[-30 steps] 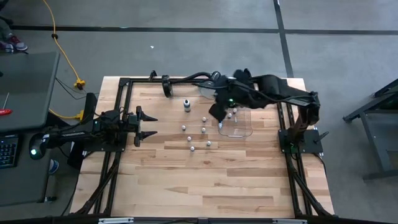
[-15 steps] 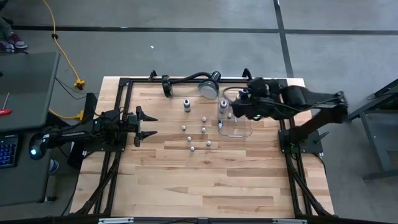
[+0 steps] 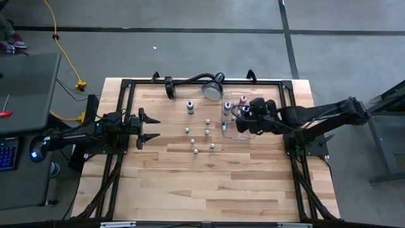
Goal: Pick & Place food coloring
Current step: Put the big blue food coloring bottle into the transparent bin
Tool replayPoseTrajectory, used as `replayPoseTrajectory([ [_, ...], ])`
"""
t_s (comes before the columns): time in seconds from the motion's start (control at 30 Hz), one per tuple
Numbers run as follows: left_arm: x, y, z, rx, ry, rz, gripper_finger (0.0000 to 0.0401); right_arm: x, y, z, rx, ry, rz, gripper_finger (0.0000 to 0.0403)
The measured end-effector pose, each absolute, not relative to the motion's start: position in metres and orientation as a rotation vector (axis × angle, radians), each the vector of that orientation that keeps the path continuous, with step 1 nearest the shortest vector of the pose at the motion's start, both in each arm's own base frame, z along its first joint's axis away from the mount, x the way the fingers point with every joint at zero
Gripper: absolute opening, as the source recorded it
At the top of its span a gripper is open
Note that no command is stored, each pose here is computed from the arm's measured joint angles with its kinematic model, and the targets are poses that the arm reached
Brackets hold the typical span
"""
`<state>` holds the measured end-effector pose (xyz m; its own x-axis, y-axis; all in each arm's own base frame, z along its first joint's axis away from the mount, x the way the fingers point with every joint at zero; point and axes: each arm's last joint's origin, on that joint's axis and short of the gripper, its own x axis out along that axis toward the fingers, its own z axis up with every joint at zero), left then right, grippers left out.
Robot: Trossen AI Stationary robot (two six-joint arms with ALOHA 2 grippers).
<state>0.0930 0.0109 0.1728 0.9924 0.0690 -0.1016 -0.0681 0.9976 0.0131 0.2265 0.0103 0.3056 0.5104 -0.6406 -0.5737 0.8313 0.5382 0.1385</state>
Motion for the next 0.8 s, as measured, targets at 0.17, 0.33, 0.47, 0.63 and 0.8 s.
replayPoseTrajectory([
  [0.17,0.093,0.011,0.173,0.010,0.102,0.069,0.0278,0.228,0.010,0.283,0.447,0.481,-0.936,0.0111],
  [0.33,0.093,0.011,0.173,0.010,0.102,0.069,0.0278,0.227,0.010,0.266,0.459,0.468,-0.955,0.0111],
  [0.47,0.093,0.011,0.173,0.010,0.102,0.069,0.0278,0.225,0.007,0.259,0.451,0.477,-0.976,0.0111],
  [0.63,0.093,0.011,0.173,0.010,0.102,0.069,0.0278,0.221,-0.008,0.257,0.421,0.493,-1.069,0.0111],
  [0.8,0.093,0.011,0.173,0.010,0.102,0.069,0.0278,0.224,-0.019,0.251,0.383,0.518,-1.134,0.0111],
])
